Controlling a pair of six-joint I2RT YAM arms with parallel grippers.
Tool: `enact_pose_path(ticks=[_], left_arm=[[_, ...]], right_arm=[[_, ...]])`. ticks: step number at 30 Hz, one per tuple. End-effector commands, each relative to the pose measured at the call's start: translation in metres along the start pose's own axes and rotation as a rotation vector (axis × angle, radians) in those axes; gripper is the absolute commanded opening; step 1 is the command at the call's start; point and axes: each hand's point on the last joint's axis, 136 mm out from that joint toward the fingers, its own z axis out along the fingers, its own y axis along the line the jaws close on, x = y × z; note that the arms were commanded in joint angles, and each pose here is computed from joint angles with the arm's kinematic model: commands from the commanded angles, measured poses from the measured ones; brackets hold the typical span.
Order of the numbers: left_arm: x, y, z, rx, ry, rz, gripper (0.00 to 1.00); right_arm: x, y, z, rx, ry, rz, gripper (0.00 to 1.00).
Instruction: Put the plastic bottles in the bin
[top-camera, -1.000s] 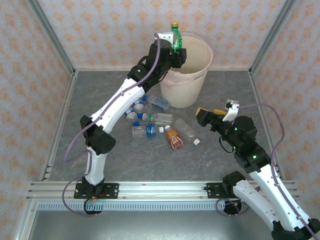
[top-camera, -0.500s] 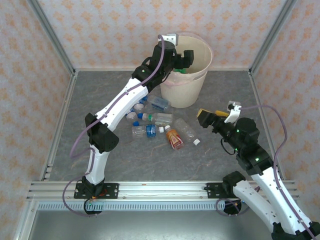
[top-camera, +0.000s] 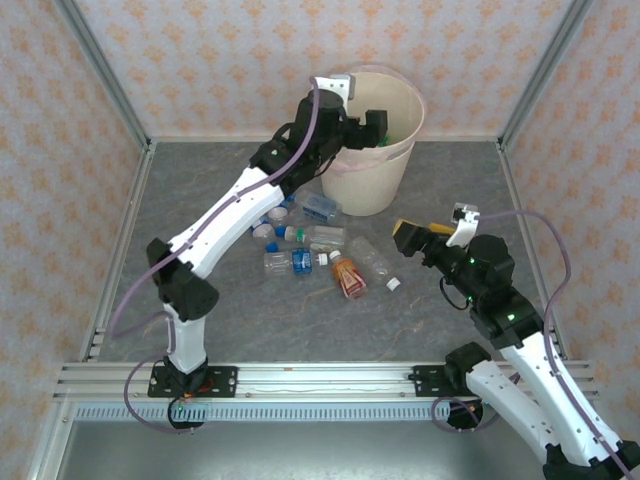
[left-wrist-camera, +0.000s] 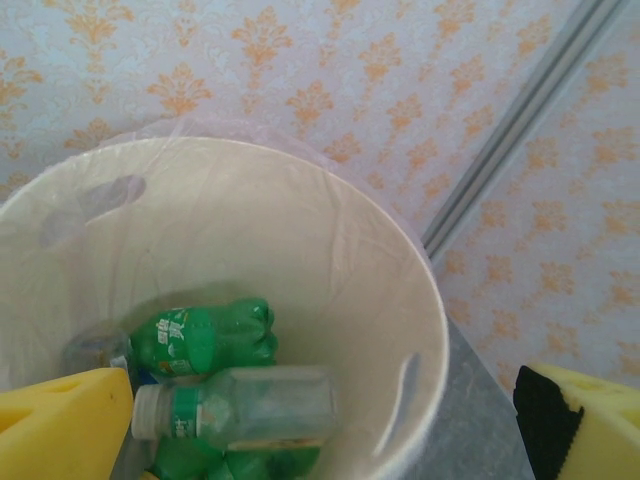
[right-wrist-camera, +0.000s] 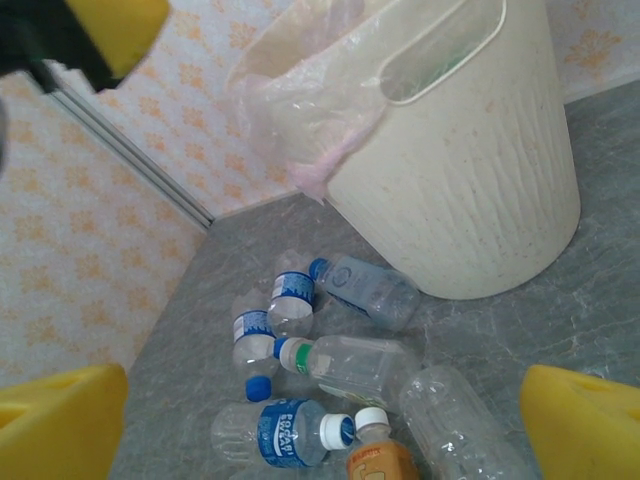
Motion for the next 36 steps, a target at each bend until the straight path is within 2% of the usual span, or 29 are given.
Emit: enact_pose_path(ticks=[1, 7, 13, 17, 22, 27, 36], left_arm=[[-0.014, -0.01, -0.033, 0.055, -0.058, -0.028, 0.99], [0.016, 0.003, -0.076, 0.08, -0.06, -0.075, 0.99], [0.07, 0.034, -0.112, 0.059, -0.027, -0.125, 0.99], [0.106, 0.061, -0.132, 0.017, -0.003, -0.151, 0.99], [0.137, 0.084, -0.151, -0.017, 0.007, -0.179, 0.99], [0.149, 0.091, -0.158, -0.024, 0.021, -0.172, 0.99], [0.156, 0.086, -0.154, 0.008, 0.041, -0.166, 0.99]], right_arm=[[0.008, -0.008, 0.006, 0.02, 0.008, 0.013, 1.0], [0.036, -0.026, 0.02, 0.065, 0.082, 0.017, 1.0], [0.074, -0.053, 0.034, 0.137, 0.192, 0.024, 1.0], [0.084, -0.059, 0.042, 0.163, 0.23, 0.039, 1.0], [0.107, -0.075, 0.051, 0.212, 0.303, 0.067, 0.99], [0.132, -0.087, 0.056, 0.222, 0.351, 0.088, 0.91], [0.152, -0.094, 0.066, 0.21, 0.388, 0.107, 0.87]])
